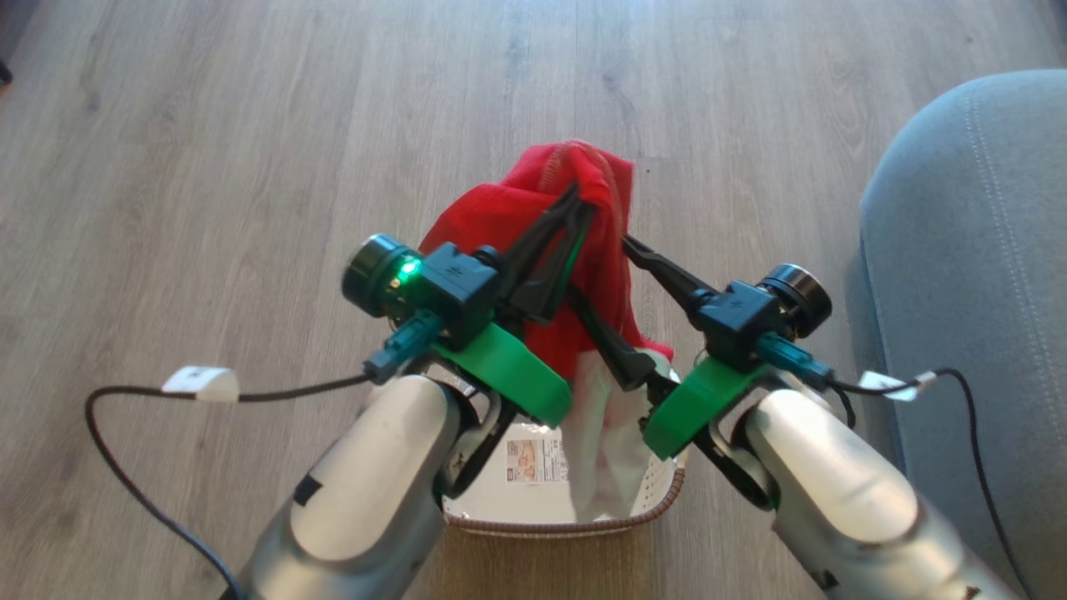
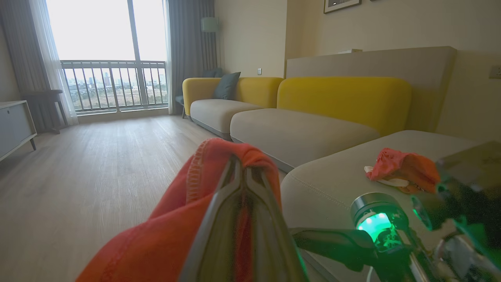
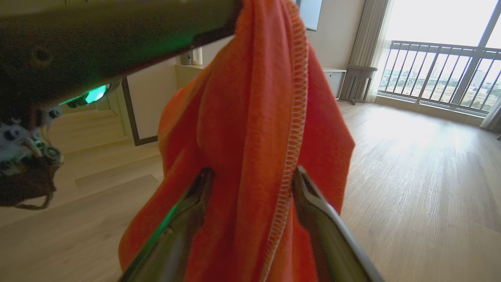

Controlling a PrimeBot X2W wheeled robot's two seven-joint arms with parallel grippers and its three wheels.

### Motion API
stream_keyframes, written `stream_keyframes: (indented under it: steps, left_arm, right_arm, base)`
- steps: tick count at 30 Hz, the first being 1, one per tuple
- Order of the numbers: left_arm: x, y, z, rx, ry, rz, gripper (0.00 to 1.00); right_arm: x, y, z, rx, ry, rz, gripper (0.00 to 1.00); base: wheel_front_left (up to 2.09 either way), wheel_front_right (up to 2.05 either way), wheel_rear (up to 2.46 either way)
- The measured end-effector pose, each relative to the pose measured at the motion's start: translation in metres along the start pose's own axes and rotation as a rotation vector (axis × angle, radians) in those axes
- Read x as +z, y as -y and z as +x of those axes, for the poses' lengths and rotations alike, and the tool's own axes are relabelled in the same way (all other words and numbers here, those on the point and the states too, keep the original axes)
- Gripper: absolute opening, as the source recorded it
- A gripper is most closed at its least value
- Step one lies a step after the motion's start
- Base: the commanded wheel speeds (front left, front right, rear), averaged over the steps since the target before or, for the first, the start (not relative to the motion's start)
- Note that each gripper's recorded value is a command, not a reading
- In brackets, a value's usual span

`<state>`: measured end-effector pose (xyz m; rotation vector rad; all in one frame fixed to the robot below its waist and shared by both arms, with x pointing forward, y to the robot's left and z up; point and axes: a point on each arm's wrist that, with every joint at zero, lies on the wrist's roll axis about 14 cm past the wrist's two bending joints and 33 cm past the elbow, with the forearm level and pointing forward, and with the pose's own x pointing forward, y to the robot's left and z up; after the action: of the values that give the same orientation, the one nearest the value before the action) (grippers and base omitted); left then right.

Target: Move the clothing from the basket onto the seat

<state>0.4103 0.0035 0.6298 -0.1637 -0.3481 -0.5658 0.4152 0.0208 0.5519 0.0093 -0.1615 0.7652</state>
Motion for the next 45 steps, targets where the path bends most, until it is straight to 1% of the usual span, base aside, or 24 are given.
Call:
stream_keyframes:
  steps: [2,6,7,8,9,14,19,20,21,22,24,28,33,36,40,45]
  left_arm:
    - [-0.001,0.004,-0.001,-0.013,-0.006,-0.001,0.0]
    - [-0.001,0.011,-0.001,-0.031,-0.01,-0.004,0.0]
    - [-0.001,0.012,-0.001,-0.035,-0.009,-0.006,0.0]
    - [0.0,0.013,-0.001,-0.038,-0.009,-0.006,0.0]
    - [-0.001,0.014,-0.002,-0.04,-0.012,-0.01,0.0]
    - [-0.009,0.013,-0.005,-0.031,-0.035,-0.013,0.0]
    - [-0.02,0.011,-0.004,-0.029,-0.059,-0.027,0.0]
    - [-0.023,0.012,-0.004,-0.032,-0.067,-0.029,0.3]
    - [-0.023,0.012,-0.004,-0.032,-0.067,-0.029,0.98]
    - [-0.027,0.012,-0.003,-0.035,-0.077,-0.03,1.0]
    - [-0.034,0.012,-0.003,-0.041,-0.095,-0.033,1.0]
    - [-0.049,0.014,-0.002,-0.061,-0.133,-0.04,1.0]
    - [-0.065,0.026,0.002,-0.118,-0.171,-0.07,1.0]
    - [-0.076,0.035,0.004,-0.158,-0.195,-0.082,1.0]
    - [-0.09,0.05,0.007,-0.21,-0.225,-0.101,1.0]
    - [-0.098,0.081,0.017,-0.301,-0.228,-0.139,1.0]
  right_arm:
    - [-0.011,-0.002,0.004,0.008,-0.038,-0.012,1.0]
    - [-0.035,-0.012,0.012,0.031,-0.12,0.004,1.0]
    - [-0.04,-0.015,0.013,0.035,-0.138,0.013,0.94]
    - [-0.046,-0.016,0.014,0.039,-0.157,0.017,0.41]
    - [-0.05,-0.016,0.015,0.035,-0.172,0.026,0.0]
    - [-0.049,-0.007,0.023,0.014,-0.171,0.047,0.0]
    - [-0.036,0.008,0.025,-0.033,-0.119,0.07,0.0]
    - [-0.031,0.013,0.025,-0.049,-0.102,0.076,0.0]
    - [-0.031,0.013,0.025,-0.049,-0.102,0.076,0.0]
    - [-0.027,0.018,0.024,-0.066,-0.086,0.08,0.0]
    - [-0.023,0.03,0.018,-0.107,-0.063,0.094,0.0]
    - [-0.02,0.063,-0.007,-0.222,-0.036,0.112,0.0]
    - [-0.001,0.111,-0.042,-0.382,0.029,0.09,0.0]
    - [0.013,0.135,-0.065,-0.464,0.069,0.062,0.0]
    - [0.023,0.152,-0.1,-0.555,0.086,0.03,0.0]
    - [0.03,0.166,-0.146,-0.672,0.09,0.005,0.0]
  base:
    - [0.0,0.0,0.0]
    - [0.0,0.0,0.0]
    - [0.0,0.0,0.0]
    - [0.0,0.0,0.0]
    - [0.0,0.0,0.0]
    - [0.0,0.0,0.0]
    - [0.0,0.0,0.0]
    - [0.0,0.0,0.0]
    - [0.0,0.0,0.0]
    - [0.0,0.0,0.0]
    - [0.0,0.0,0.0]
    - [0.0,0.0,0.0]
    - [0.0,0.0,0.0]
    - [0.0,0.0,0.0]
    - [0.0,0.0,0.0]
    - [0.0,0.0,0.0]
